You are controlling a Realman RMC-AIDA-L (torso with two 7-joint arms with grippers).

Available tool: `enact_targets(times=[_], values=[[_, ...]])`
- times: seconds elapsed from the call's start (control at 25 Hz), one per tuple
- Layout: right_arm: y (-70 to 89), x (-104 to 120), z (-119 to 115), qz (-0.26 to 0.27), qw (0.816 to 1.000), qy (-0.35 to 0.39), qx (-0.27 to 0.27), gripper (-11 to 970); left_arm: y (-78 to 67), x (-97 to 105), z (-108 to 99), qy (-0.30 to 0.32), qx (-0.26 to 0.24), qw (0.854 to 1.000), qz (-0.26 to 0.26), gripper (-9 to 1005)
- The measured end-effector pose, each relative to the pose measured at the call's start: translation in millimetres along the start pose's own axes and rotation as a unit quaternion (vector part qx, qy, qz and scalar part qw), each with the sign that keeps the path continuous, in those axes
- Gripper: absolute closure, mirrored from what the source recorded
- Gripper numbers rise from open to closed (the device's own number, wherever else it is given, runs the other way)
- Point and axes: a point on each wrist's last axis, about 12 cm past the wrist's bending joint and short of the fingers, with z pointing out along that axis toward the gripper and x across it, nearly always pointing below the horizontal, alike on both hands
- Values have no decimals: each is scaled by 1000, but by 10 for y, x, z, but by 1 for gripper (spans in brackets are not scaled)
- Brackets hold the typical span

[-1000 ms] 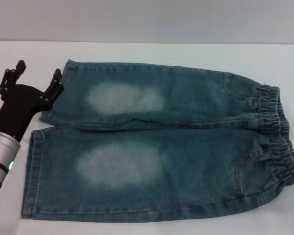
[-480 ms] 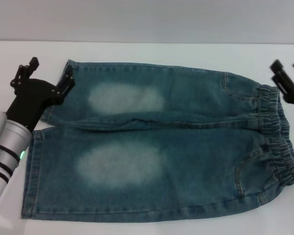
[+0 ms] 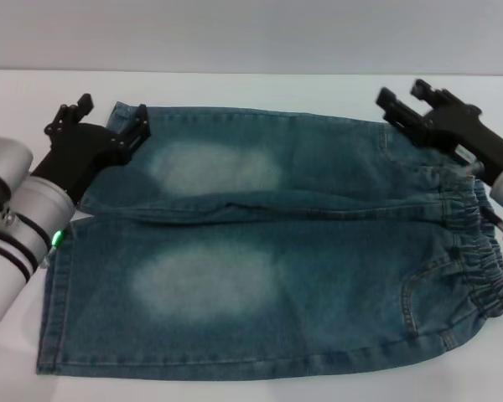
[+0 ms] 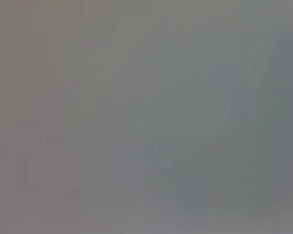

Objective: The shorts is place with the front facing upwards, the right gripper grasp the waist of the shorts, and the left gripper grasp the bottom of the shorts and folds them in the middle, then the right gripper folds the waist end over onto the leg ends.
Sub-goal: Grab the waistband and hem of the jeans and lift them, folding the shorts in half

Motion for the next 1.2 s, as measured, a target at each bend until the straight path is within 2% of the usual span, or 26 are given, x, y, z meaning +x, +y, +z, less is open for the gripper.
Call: enact_targets(times=[0.12, 0.28, 0.52, 0.72, 0.84, 0.88, 1.04, 1.08, 1.12, 1.2], values=[[42, -119, 122, -1, 1000, -9, -13, 297, -18, -88, 45, 24, 6, 1000, -9, 152], [131, -260, 307, -1, 1000, -9, -17, 299, -38, -165, 69, 35, 8, 999, 5, 153], [288, -411, 494, -13, 997, 53, 50, 304, -90, -282, 27, 38, 9, 999, 4, 155], [500, -626, 494, 9, 987, 99, 125, 305, -86, -475, 46, 99, 5, 995, -11, 157], [613, -697, 468, 32, 974, 150, 168, 305, -86, -475, 46, 99, 5, 995, -11, 158], [677, -735, 462, 33, 970, 167, 174, 305, -60, -562, 64, 147, -3, 989, -21, 158], [871, -879, 392, 41, 960, 223, 165, 305, -77, -657, 77, 189, -1, 982, -9, 159], [895, -913, 347, 50, 960, 227, 157, 305, -77, -657, 77, 189, -1, 982, -9, 160], [904, -953, 301, 59, 960, 227, 151, 305, -97, -759, 66, 215, 4, 977, 8, 160], [881, -1006, 181, 76, 959, 230, 149, 305, -88, -850, 17, 225, 7, 974, 12, 161]])
